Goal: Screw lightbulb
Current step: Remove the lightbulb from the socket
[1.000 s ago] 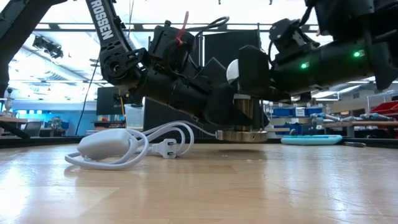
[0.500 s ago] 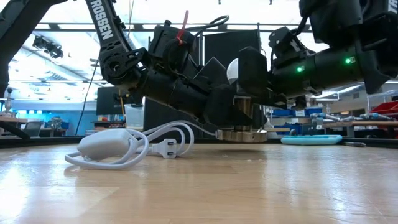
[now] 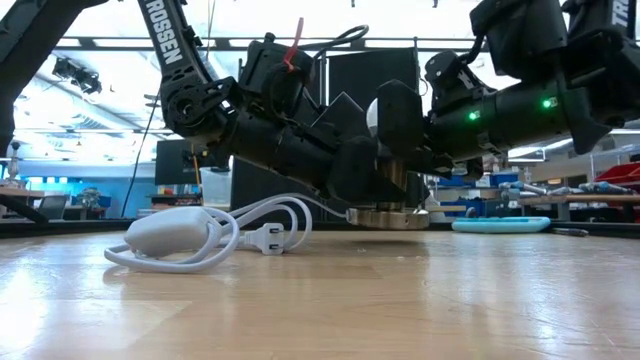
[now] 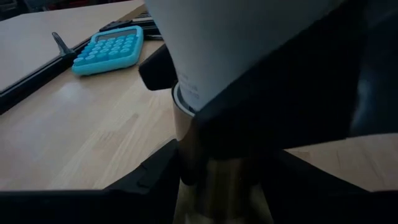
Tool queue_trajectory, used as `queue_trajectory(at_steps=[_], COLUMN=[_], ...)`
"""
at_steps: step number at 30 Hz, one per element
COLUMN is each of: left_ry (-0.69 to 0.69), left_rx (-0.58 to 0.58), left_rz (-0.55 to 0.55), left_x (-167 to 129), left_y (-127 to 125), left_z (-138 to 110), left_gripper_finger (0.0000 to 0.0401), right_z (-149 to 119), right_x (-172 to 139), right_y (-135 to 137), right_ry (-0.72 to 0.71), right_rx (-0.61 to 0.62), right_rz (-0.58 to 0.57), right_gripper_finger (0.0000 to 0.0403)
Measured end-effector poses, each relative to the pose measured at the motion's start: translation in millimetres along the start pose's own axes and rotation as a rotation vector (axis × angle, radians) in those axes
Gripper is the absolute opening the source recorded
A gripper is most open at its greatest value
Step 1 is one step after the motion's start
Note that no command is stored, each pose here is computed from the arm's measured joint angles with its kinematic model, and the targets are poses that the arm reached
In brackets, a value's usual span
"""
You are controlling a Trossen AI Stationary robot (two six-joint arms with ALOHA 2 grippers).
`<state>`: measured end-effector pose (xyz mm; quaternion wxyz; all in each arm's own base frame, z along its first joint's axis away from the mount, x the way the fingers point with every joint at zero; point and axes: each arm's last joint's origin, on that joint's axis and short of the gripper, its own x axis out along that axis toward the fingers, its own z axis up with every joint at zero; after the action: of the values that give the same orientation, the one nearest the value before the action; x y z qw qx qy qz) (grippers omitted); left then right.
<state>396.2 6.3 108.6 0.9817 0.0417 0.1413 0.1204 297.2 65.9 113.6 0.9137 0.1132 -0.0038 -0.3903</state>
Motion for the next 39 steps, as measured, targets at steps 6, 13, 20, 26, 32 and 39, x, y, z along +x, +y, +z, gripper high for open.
queue_trajectory(at_steps=[6,13,20,26,32,39], left_ry=[0.002,0.010,0.010,-0.008,-0.028,-0.033], left_rx=[0.000,0.001,0.042,0.050,0.065,0.067], left_rz=[0.000,-0.015,-0.123,-0.172,-0.217,-0.234], left_x=[0,0,-3,-4,-5,-5], left_y=[0,0,-3,-4,-4,-5], left_z=[0,-1,-5,-5,-4,-5], left_gripper_finger=[0.0195,0.0195,0.0195,0.0195,0.0195,0.0195], right_z=[0,-1,-3,-3,-1,3], right_x=[0,-1,-6,-7,2,18], right_y=[0,0,-5,-17,-22,-32], right_ry=[-0.001,0.012,0.037,0.036,0.040,0.050], right_rx=[-0.021,-0.080,-0.134,-0.156,-0.234,-0.275], right_rz=[-0.006,0.027,0.204,0.327,0.495,0.686], right_gripper_finger=[0.0192,0.0176,0.0186,0.0172,0.0170,0.0169])
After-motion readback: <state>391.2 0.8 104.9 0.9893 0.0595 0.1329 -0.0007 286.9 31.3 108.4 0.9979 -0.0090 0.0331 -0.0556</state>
